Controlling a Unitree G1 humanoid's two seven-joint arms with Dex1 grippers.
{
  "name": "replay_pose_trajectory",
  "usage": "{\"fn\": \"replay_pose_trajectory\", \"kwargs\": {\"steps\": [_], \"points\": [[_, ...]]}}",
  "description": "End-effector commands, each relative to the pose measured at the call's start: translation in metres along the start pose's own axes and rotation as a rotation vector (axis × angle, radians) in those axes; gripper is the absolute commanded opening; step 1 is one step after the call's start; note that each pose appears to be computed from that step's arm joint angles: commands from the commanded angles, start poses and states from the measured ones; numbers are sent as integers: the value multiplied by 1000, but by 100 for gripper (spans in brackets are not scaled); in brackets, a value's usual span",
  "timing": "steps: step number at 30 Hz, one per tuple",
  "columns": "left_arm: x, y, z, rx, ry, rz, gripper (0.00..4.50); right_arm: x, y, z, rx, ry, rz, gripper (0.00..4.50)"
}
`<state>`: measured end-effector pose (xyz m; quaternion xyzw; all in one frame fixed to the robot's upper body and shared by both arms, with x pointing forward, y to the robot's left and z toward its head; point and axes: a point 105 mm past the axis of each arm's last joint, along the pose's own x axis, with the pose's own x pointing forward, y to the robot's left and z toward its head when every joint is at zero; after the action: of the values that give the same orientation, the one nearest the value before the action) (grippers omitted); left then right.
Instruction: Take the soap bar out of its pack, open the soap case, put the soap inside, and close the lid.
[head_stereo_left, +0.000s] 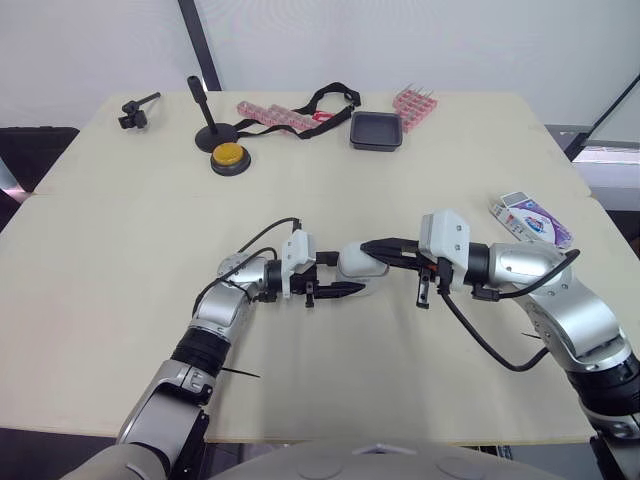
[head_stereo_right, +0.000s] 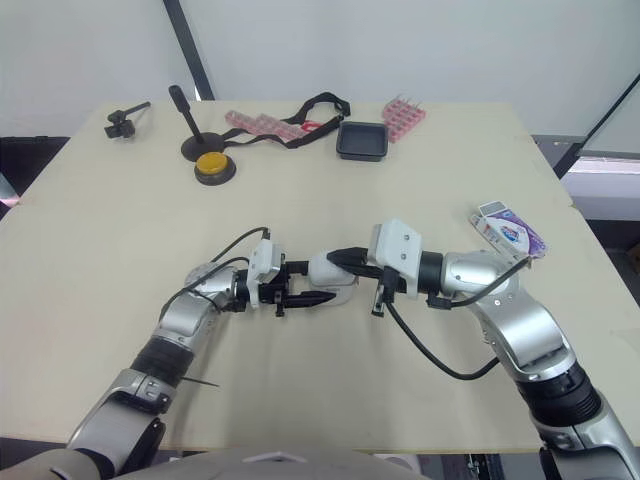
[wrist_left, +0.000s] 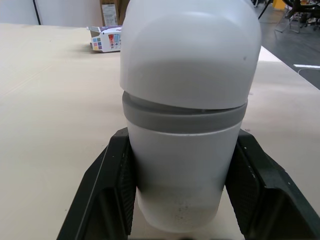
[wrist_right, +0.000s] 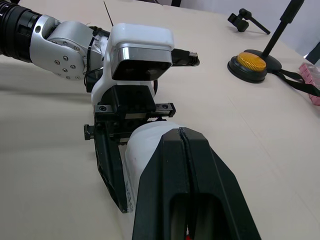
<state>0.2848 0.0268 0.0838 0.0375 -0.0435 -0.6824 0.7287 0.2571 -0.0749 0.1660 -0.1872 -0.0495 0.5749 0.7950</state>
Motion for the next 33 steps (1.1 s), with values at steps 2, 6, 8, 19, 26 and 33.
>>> {"fn": "replay_pose_trajectory", "kwargs": {"steps": [2, 6, 8, 19, 26, 33], "points": [[-1, 3, 11, 38, -25, 3, 194, 0, -3, -9, 5, 35, -10, 3], [-1, 2, 12, 41, -29, 4, 194, -1, -2, -14, 25, 53, -2, 3], [-1, 2, 12, 44, -31, 2, 194, -1, 0, -17, 39, 60, 3, 3], [-1, 3, 12, 45, -27, 6, 194, 0, 11, -29, 59, 113, 59, 3], [-1, 2, 12, 47, -33, 11, 194, 0, 13, -38, 81, 146, 73, 3], [-2, 3, 13, 42, -38, 25, 194, -7, -2, -31, 88, 92, 1, 3]]}}
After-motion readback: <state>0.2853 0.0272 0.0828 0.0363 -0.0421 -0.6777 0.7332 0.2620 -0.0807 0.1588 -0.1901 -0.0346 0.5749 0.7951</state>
